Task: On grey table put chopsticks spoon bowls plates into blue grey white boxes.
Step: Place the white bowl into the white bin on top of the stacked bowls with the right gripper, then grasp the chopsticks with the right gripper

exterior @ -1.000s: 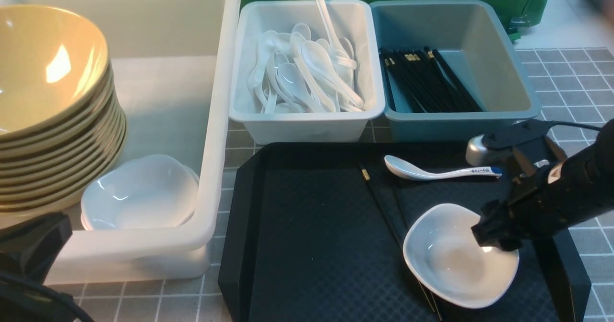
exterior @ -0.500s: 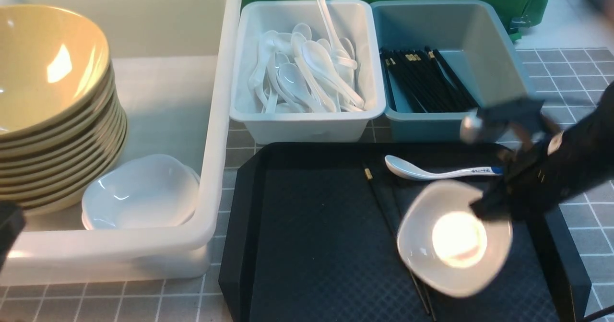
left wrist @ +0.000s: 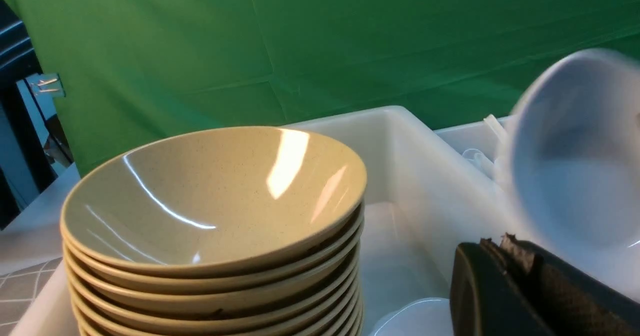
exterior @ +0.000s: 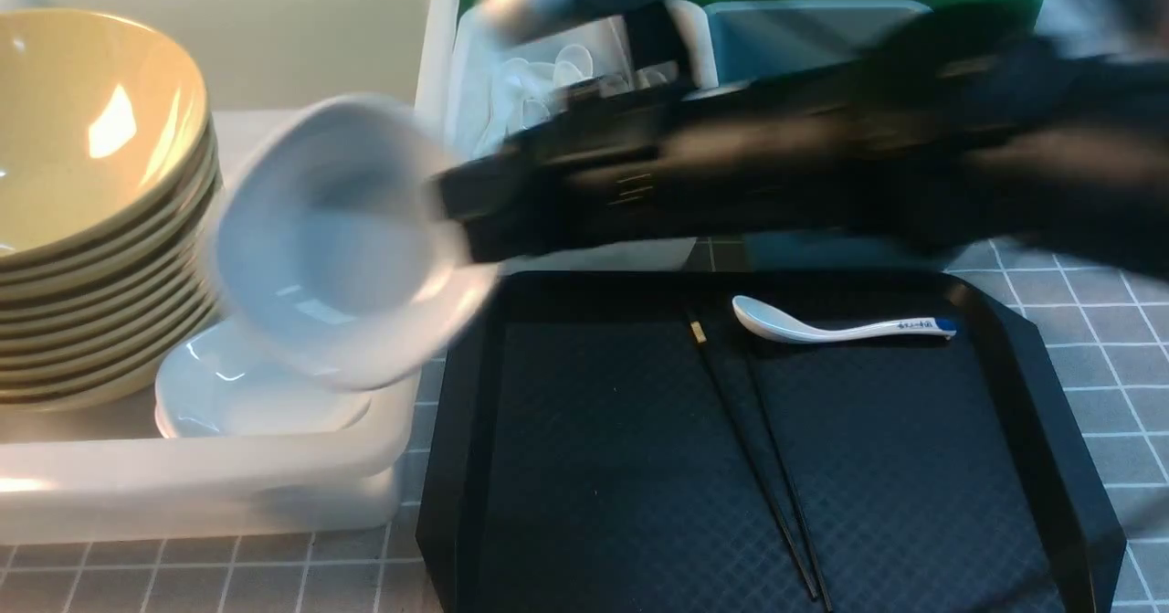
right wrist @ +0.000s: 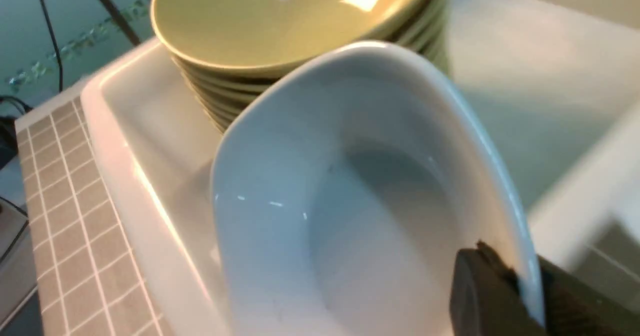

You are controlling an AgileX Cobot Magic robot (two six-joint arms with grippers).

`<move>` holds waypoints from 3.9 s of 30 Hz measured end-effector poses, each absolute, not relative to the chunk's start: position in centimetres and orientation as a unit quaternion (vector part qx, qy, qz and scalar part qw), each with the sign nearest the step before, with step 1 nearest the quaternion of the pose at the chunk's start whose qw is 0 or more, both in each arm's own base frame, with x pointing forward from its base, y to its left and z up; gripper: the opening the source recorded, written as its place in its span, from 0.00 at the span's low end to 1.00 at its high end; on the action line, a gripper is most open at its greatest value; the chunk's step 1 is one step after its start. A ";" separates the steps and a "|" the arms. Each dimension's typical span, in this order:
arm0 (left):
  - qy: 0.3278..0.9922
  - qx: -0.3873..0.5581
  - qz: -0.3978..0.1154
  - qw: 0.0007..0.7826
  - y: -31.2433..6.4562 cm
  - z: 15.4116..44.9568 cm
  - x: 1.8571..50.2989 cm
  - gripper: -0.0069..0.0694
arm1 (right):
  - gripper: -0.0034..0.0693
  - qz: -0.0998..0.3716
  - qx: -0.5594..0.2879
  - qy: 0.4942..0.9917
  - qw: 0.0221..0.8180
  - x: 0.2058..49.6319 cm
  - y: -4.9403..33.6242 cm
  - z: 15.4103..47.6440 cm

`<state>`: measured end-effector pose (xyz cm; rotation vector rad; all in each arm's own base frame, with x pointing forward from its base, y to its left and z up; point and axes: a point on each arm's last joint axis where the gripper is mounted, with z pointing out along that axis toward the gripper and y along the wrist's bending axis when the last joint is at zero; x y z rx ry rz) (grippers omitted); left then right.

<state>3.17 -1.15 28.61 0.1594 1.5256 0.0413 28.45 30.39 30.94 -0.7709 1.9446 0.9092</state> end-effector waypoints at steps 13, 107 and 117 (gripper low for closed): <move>0.691 0.073 0.025 0.719 -1.1 28.5 3.2 0.08 | 0.60 0.377 -0.340 0.778 0.370 30.8 33.3 28.7; 0.685 0.065 0.038 0.724 -0.8 27.9 3.6 0.08 | 0.25 0.068 -0.434 0.883 0.164 29.7 26.2 16.3; 0.685 0.065 0.038 0.724 -0.8 27.9 3.6 0.08 | 0.11 0.088 -0.432 0.863 0.245 28.4 25.2 25.2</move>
